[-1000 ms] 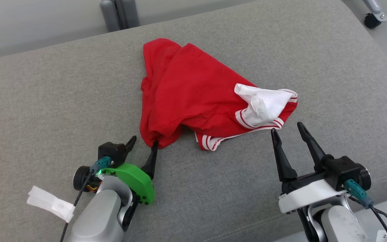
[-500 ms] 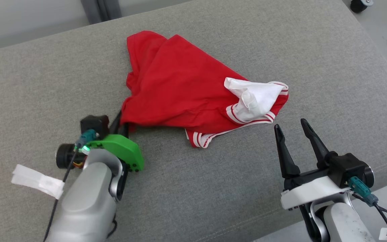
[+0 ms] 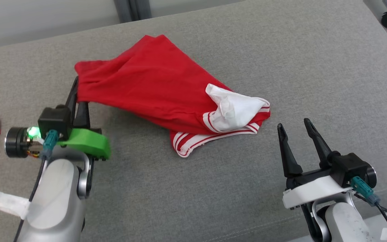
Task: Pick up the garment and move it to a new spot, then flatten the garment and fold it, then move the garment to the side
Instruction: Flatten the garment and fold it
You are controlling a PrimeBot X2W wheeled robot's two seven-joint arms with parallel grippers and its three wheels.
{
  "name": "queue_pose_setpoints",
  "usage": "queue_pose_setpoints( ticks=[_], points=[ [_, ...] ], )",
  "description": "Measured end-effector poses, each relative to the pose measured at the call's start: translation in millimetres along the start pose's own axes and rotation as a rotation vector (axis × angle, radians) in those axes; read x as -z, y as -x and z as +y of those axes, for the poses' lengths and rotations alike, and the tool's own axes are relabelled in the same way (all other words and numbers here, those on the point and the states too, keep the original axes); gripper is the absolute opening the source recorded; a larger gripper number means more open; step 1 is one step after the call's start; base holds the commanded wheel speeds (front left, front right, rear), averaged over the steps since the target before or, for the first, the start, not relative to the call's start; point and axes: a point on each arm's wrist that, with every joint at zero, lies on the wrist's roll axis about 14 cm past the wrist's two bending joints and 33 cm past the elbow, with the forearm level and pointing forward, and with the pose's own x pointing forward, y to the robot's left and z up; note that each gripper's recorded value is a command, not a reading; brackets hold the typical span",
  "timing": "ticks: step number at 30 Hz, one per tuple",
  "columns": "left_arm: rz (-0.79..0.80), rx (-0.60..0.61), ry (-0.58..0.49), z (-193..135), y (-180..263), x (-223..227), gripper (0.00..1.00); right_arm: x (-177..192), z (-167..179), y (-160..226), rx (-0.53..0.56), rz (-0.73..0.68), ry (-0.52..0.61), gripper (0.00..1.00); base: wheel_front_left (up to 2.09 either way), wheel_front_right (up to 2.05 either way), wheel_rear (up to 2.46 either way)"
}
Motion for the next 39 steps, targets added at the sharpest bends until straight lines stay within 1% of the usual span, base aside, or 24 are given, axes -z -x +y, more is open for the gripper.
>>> queue_pose_setpoints(
  ticks=[4, 9, 10, 11, 12, 16, 20, 24, 26, 29, 31, 35, 39],
  points=[
    [0.144, -0.072, -0.038, 23.6, 33.8, 45.2, 0.00, 1.0, 12.1, -5.1, -0.037, -0.001, -0.009, 1.00, 0.00, 0.00, 0.00],
    [0.280, -0.159, -0.020, 41.6, 69.6, 84.4, 0.01, 1.8, 22.7, -9.6, -0.069, -0.002, -0.016, 1.00, 0.00, 0.00, 0.00],
    [0.293, -0.168, -0.013, 42.9, 73.5, 87.8, 0.37, 1.7, 23.5, -10.2, -0.071, -0.002, -0.016, 1.00, 0.00, 0.00, 0.00],
    [0.302, -0.178, -0.007, 44.0, 77.3, 90.2, 0.92, 1.5, 24.7, -10.7, -0.075, -0.003, -0.017, 1.00, 0.00, 0.00, 0.00],
    [0.308, -0.183, -0.001, 44.3, 80.2, 91.9, 1.00, 1.2, 25.7, -11.1, -0.078, -0.004, -0.014, 1.00, 0.00, 0.00, 0.00],
    [0.315, -0.181, 0.016, 41.4, 89.9, 93.6, 1.00, -0.8, 26.7, -11.3, -0.081, -0.010, -0.013, 1.00, 0.00, 0.00, 0.00],
    [0.306, -0.132, 0.003, 31.4, 100.5, 90.7, 1.00, -1.0, 27.2, -8.9, -0.082, -0.009, -0.014, 1.00, 0.00, 0.00, 0.00],
    [0.289, -0.131, 0.002, 30.3, 115.4, 85.3, 1.00, -4.3, 28.3, -6.4, -0.084, -0.018, -0.015, 1.00, 0.00, 0.00, 0.00],
    [0.256, -0.152, 0.014, 34.6, 120.0, 75.4, 1.00, -5.7, 27.6, -4.6, -0.081, -0.021, -0.015, 1.00, 0.00, 0.00, 0.00],
    [0.194, -0.196, 0.059, 42.2, 124.5, 57.8, 1.00, -6.8, 26.7, -2.2, -0.077, -0.024, -0.016, 1.00, 0.00, 0.00, 0.00],
    [0.127, -0.216, 0.085, 46.7, 125.0, 38.1, 1.00, -9.1, 26.1, -2.0, -0.075, -0.030, -0.016, 1.00, 0.00, 0.00, 0.00],
    [0.007, -0.230, 0.131, 52.2, 128.0, 2.7, 1.00, -11.4, 24.1, 1.0, -0.068, -0.037, -0.016, 1.00, 0.00, 0.00, 0.00],
    [-0.072, -0.209, 0.158, 51.0, 134.2, -21.2, 1.00, -15.8, 21.9, 2.3, -0.061, -0.049, -0.013, 1.00, 0.00, 0.00, 0.00]
  ],
)
